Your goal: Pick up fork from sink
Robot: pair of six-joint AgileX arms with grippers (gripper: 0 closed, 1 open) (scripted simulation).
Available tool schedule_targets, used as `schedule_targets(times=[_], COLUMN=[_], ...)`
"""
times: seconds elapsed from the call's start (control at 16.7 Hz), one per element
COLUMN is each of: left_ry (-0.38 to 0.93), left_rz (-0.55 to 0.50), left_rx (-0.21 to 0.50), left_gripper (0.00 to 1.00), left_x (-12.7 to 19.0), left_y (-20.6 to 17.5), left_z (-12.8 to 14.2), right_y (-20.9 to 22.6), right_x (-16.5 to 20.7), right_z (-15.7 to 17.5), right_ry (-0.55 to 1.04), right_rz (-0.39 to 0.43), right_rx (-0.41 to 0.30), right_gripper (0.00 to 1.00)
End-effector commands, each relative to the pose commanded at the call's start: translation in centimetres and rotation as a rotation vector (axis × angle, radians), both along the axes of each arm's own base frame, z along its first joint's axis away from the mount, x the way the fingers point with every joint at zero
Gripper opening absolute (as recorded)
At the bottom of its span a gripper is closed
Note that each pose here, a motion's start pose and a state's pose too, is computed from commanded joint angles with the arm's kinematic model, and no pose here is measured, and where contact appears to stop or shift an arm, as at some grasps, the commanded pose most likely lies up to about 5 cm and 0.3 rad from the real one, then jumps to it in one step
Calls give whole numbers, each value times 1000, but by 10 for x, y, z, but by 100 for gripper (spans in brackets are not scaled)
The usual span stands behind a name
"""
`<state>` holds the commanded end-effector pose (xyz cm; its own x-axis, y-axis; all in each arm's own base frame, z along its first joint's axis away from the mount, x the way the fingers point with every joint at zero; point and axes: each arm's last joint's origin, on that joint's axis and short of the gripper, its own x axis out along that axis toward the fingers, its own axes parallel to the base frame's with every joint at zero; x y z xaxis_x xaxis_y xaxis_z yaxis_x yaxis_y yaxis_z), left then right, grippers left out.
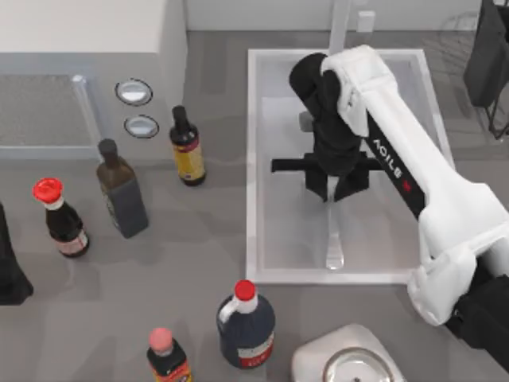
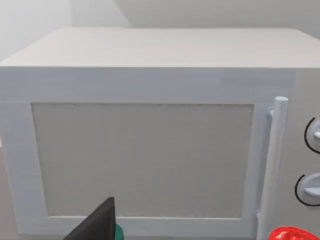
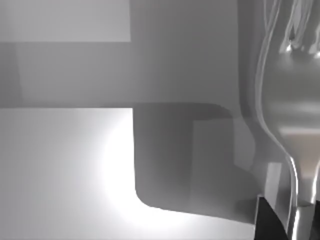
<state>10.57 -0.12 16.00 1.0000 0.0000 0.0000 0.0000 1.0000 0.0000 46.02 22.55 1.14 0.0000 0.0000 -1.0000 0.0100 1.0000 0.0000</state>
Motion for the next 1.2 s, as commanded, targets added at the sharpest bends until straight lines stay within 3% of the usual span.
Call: schedule_targets(times=[0.12,0.18,0.42,0.96,1.2], left_ry=[0,0,0,0,0], left_rz=[0,0,0,0,0], left_rx=[0,0,0,0,0], left_gripper=[100,100,100,100,100], left_x=[0,0,0,0,0], left_y=[0,0,0,0,0], left_z=[0,0,0,0,0], right_y=[0,-1,1,0,-2], right_x=[0,4,9,7,2], right_z=[0,23,41,157,173], right_ry=[0,-49,-56,-47,-50], right_rz=[0,10,10,10,10], right_rx=[0,0,4,-1,0], right_gripper=[0,0,0,0,0])
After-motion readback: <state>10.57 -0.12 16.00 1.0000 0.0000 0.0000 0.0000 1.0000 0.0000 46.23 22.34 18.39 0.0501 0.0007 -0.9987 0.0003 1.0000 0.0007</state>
